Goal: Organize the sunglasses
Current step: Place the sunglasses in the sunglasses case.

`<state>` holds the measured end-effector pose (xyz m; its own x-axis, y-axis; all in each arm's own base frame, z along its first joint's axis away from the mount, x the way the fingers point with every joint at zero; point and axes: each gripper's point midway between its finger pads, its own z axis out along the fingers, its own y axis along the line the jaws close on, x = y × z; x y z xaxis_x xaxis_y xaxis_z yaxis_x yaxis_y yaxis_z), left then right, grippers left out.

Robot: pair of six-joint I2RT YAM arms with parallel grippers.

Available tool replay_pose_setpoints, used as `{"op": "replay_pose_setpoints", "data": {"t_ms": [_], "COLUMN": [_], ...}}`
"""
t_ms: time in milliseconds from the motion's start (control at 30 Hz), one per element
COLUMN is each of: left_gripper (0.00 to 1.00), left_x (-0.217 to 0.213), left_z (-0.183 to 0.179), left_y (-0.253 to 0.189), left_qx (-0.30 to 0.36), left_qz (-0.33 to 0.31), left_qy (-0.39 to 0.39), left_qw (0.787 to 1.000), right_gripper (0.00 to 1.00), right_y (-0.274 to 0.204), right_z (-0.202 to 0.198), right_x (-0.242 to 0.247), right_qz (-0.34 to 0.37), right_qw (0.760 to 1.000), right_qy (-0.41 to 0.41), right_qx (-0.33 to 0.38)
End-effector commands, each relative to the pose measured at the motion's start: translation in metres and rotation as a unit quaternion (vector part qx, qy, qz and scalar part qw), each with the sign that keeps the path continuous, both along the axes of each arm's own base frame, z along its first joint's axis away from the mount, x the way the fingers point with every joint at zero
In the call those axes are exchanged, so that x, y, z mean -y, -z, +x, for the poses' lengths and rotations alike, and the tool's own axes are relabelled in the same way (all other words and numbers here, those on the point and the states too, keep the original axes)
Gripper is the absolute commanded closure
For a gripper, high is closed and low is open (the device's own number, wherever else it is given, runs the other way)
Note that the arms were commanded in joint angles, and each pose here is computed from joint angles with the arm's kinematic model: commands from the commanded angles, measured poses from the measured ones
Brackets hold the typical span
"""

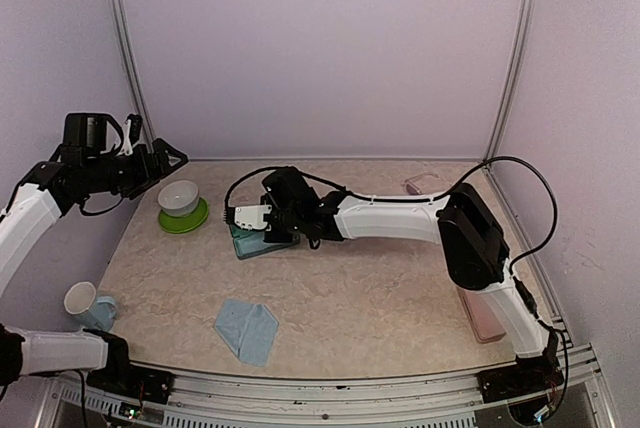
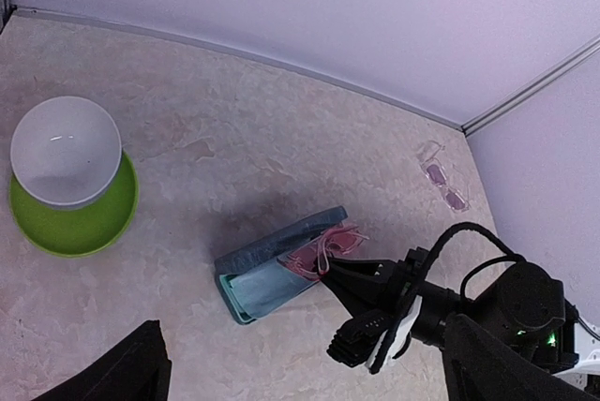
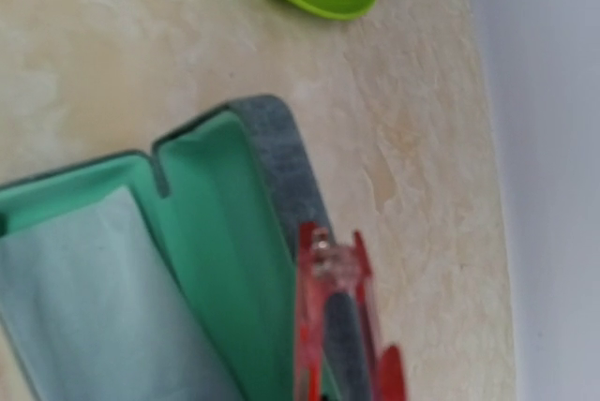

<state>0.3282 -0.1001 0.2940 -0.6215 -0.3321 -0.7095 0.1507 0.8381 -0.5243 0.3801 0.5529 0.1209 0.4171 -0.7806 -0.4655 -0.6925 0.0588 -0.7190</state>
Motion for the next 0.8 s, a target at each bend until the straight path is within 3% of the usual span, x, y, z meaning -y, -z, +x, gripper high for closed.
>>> {"op": "replay_pose_setpoints", "data": {"t_ms": [0, 767], "left_gripper": [0.01, 0.01], "left_x": [-0.003, 0.002], "left_z": [-0.009, -0.004], "left_y": [0.004, 0.008], "left_qx": [-0.005, -0.017], "left_qz": [-0.004, -0.002], "left_qy": [-0.004, 0.011], "left_qw": [1.000, 1.000], "right_gripper": [1.00, 1.00], "right_y": [0.005, 0.045], "right_z": [0.009, -0.002], "right_x": [-0.005, -0.023], "right_qz": [0.012, 0.008], "right_qw": [1.000, 1.000], "right_qy": [0.008, 0.013], "right_qx": [0.002, -0.019]}}
